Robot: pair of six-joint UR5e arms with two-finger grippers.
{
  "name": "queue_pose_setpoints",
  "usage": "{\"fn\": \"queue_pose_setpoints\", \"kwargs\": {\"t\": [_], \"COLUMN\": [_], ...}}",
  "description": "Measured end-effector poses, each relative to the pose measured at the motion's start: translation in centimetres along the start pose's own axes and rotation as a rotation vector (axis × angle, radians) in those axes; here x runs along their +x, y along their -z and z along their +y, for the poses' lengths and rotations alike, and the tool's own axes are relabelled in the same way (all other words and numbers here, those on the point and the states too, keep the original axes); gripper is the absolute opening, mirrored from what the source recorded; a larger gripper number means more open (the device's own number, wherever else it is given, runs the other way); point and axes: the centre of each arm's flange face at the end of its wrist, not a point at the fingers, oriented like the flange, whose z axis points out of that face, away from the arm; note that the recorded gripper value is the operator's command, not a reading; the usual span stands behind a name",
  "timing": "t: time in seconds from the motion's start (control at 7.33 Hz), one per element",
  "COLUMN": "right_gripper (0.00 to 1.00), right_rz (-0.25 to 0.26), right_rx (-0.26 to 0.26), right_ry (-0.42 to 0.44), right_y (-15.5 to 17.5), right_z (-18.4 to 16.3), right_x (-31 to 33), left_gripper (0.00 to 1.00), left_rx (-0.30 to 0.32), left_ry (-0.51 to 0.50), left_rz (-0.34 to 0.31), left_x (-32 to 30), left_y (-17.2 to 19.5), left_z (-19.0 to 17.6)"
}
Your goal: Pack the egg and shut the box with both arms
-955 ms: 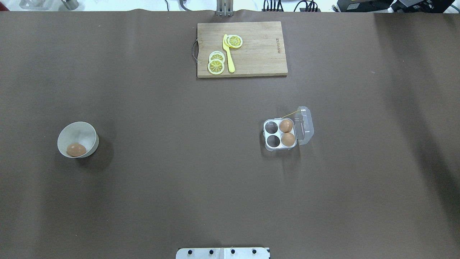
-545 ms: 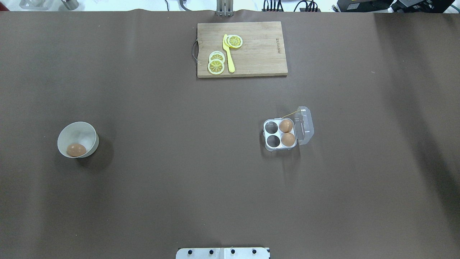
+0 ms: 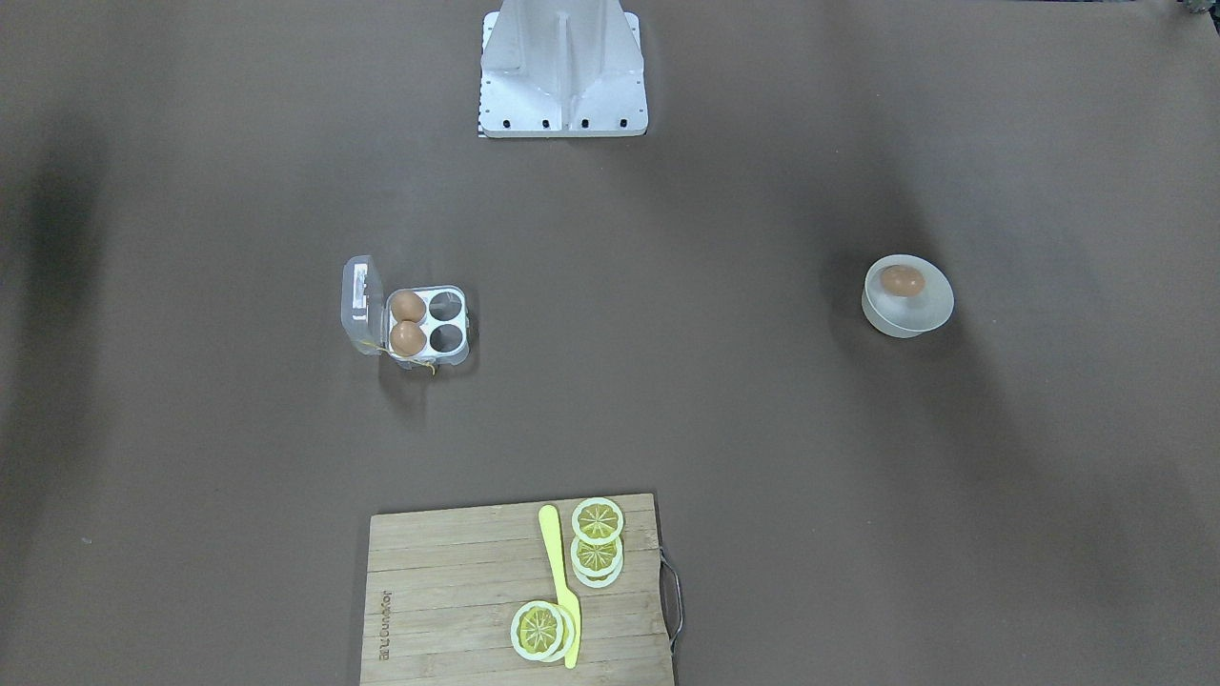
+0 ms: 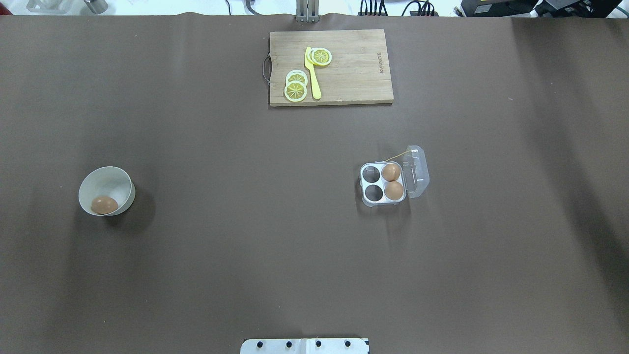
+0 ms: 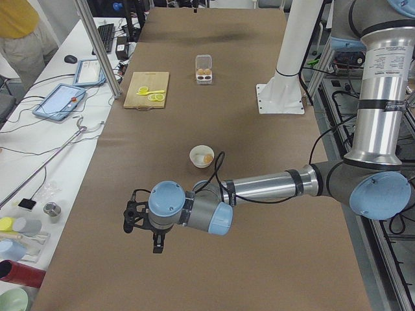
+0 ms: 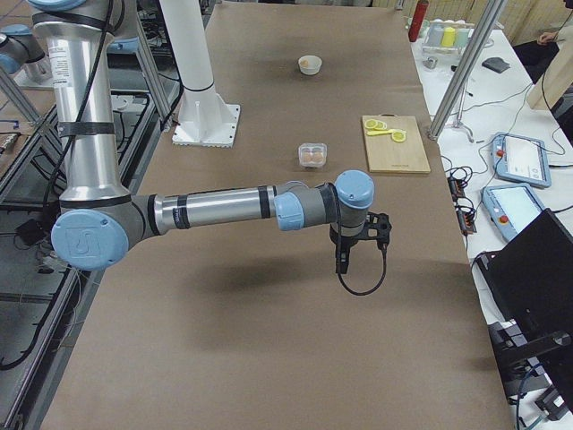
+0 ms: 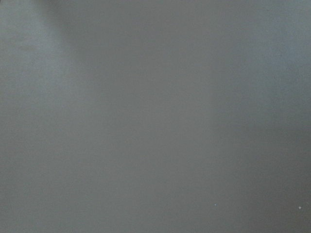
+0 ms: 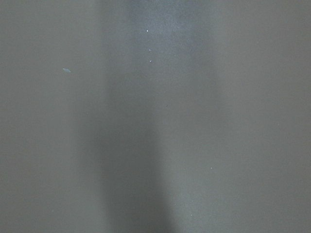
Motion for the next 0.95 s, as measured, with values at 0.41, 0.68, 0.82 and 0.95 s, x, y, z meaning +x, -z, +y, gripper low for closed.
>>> {"fn": "queue_pose_setpoints", "kwargs": {"t": [0.41, 0.68, 0.82, 0.95], "right_gripper": [1.00, 1.00, 1.00, 1.00], "right_rz": [0.000, 0.000, 0.000, -0.001], "right_rx": [0.000, 0.000, 0.001, 0.002], "right_ry": [-0.001, -0.001, -0.001, 0.001], "right_y": [0.0, 0.0, 0.1, 0.1], "right_z": [0.1, 0.1, 0.1, 0.0], "right_x": [0.0, 0.0, 0.0, -0.1], "left_gripper": [0.98, 0.98, 0.98, 0.98], "left_rx": [-0.014, -0.035, -0.052, -0.068], "left_ry": [-0.001, -0.037, -0.069, -0.105], "left_rz": [0.054, 0.092, 0.103, 0.113], "left_x": [7.8, 11.7, 13.7, 15.7], "left_y": [-0.7, -1.2, -2.0, -2.8], "left_z": [-1.6, -1.1, -0.6, -0.1]}}
